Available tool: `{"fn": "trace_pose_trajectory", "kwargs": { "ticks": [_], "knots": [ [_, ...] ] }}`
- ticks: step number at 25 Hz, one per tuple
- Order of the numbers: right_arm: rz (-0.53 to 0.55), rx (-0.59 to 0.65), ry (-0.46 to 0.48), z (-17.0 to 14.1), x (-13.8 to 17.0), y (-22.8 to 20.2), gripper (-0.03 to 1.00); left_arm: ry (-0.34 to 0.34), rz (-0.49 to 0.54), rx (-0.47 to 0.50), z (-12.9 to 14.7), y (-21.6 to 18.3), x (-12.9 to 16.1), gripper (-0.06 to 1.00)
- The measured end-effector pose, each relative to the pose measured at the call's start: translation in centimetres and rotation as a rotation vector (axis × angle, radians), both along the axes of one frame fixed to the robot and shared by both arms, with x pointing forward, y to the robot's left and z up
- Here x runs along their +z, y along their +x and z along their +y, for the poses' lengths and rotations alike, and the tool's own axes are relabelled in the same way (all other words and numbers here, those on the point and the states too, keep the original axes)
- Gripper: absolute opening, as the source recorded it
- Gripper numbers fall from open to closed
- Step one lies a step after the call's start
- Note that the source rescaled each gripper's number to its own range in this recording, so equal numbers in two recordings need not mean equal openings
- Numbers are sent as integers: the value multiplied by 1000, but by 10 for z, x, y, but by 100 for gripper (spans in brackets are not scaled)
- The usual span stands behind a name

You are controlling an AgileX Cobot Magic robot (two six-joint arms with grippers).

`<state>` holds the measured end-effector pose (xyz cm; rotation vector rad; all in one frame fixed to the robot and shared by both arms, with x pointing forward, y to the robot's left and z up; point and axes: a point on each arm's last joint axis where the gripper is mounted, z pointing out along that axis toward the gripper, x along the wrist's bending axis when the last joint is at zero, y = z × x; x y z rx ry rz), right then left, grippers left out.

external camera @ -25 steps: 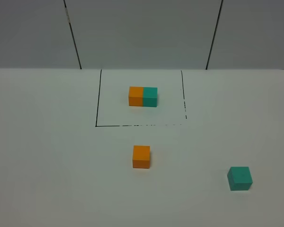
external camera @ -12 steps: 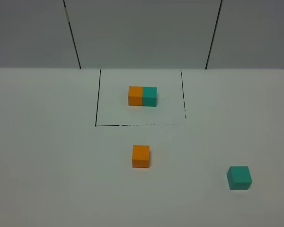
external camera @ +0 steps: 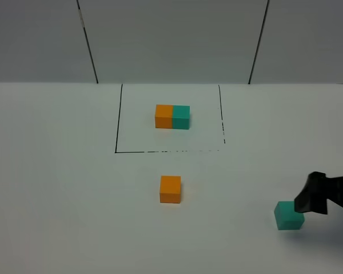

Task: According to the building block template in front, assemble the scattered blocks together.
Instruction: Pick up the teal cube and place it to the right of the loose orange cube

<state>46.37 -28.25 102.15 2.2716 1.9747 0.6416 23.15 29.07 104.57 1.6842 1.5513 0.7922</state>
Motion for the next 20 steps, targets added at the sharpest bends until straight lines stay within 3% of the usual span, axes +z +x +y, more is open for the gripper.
{"fn": "trace_pose_trajectory", "kwargs": {
  "ticks": [7,11,20],
  "knots": [
    [108,135,-97,26,-46,46,100,0,0,0,0,0,0,59],
    [130,130,-149,29,-64,58,100,0,0,0,0,0,0,59],
    [133,109,-153,31,-87,69,100,-2,0,1,0,0,0,59]
  ]
}}
